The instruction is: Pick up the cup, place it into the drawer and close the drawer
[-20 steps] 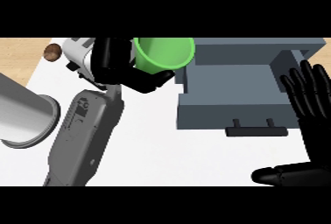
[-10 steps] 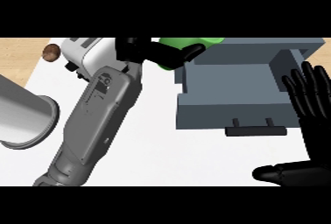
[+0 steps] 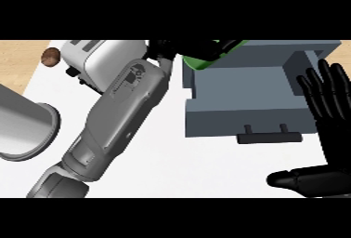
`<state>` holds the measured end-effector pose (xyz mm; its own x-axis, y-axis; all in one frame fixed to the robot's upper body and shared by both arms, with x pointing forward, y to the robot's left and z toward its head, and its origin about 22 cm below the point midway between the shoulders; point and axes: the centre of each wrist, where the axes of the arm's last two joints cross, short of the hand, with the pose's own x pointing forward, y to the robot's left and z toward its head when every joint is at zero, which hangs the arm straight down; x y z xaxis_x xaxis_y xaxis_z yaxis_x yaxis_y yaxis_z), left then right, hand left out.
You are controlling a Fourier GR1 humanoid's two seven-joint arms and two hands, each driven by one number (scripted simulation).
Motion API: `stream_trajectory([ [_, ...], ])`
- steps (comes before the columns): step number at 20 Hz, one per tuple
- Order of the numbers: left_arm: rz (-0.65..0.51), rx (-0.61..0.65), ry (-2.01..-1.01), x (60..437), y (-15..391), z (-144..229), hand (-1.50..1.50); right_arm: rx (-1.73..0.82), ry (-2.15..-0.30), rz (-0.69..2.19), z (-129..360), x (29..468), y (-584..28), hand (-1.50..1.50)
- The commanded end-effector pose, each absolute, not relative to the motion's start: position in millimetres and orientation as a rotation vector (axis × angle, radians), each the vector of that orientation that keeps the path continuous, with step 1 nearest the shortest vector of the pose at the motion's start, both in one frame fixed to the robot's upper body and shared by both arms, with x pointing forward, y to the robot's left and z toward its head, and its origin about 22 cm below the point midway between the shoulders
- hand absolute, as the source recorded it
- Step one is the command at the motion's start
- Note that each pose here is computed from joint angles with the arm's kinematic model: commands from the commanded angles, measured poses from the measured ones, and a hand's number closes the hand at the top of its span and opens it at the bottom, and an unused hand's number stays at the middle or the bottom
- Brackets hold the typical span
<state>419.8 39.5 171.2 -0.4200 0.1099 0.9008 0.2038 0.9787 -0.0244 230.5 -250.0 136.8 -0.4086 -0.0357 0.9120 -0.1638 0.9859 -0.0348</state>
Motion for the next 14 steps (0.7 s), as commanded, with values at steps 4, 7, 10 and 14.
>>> stream_trajectory([
  [4,-0.135,-0.176,-1.955,429.5,25.7,159.0,1.5,0.13,-2.006,0.141,132.4,232.7,-259.0,-1.5],
  [7,-0.149,-0.182,-1.925,435.4,30.7,148.5,1.5,0.16,-2.0,0.148,142.1,227.6,-255.2,-1.5],
  [10,-0.207,-0.111,-1.906,430.0,22.0,138.7,1.5,0.176,-1.993,0.161,133.9,230.0,-252.7,-1.5],
  [14,-0.253,-0.088,-1.924,432.2,14.5,148.9,1.5,0.186,-2.006,0.196,148.7,237.4,-250.4,-1.5],
])
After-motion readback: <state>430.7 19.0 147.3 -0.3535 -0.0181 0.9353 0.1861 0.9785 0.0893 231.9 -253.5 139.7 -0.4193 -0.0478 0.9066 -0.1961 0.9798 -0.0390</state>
